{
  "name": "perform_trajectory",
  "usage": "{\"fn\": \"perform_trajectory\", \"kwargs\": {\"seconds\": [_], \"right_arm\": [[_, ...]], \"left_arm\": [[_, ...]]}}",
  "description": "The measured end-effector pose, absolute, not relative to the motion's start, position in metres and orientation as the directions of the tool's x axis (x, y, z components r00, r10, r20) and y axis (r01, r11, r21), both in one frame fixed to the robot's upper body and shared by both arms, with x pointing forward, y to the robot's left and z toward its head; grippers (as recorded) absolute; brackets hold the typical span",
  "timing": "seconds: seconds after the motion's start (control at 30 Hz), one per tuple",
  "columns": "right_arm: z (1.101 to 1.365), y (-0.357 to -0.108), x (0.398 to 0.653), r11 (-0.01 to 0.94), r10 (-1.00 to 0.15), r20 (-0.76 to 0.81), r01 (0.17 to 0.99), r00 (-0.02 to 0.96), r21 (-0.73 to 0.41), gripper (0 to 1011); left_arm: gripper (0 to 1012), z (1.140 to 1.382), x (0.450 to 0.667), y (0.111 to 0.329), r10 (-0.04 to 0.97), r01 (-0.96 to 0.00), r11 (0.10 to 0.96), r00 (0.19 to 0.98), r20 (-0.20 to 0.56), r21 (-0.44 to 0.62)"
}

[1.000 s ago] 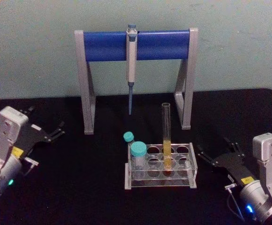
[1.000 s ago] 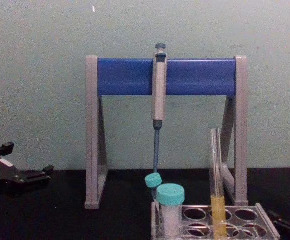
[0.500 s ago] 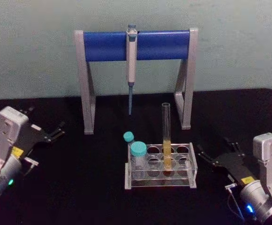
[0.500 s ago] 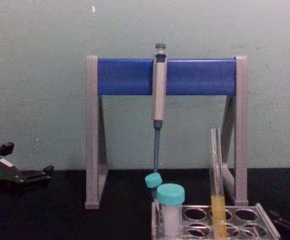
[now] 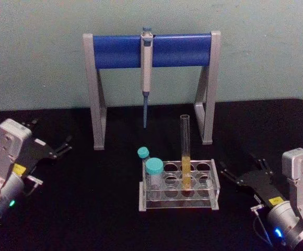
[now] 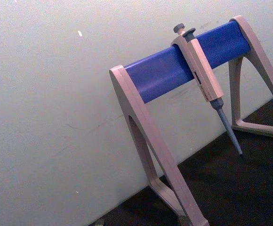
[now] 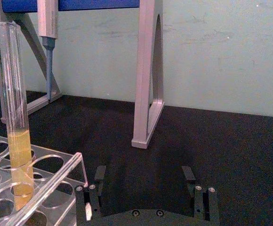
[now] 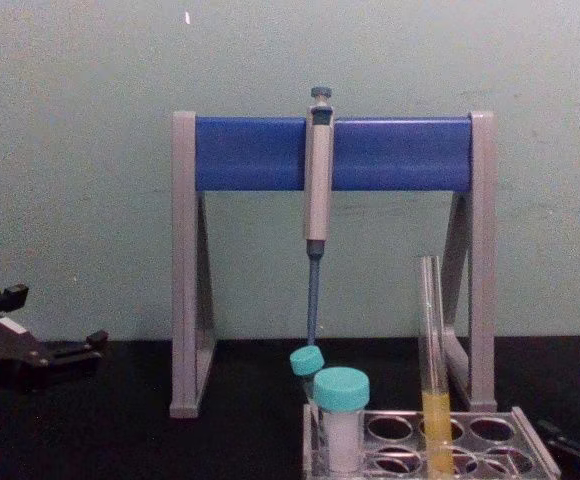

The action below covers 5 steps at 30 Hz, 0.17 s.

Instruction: Pick up the test tube from the test tube rack, shake it, then place it back into the test tube rack.

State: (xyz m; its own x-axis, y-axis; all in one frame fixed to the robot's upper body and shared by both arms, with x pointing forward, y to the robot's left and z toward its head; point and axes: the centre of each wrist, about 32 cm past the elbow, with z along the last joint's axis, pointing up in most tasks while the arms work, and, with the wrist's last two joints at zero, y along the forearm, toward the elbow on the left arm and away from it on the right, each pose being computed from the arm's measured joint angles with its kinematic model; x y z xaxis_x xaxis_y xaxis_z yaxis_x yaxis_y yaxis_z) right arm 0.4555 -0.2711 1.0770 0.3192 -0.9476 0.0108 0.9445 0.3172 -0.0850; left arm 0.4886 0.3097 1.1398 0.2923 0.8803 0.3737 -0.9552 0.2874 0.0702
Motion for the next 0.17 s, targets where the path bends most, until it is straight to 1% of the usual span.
{"fn": "perform_trajectory", "kwargs": {"seconds": [0.17], "right_arm": [[1.077,-0.2711,0.4555,0.317,-0.948,0.011,0.945,0.319,-0.085,1000]], "left_arm": [[1010,1.1398,0.4886,0.3097,0.88,-0.955,0.287,0.292,0.374,0.07]]}}
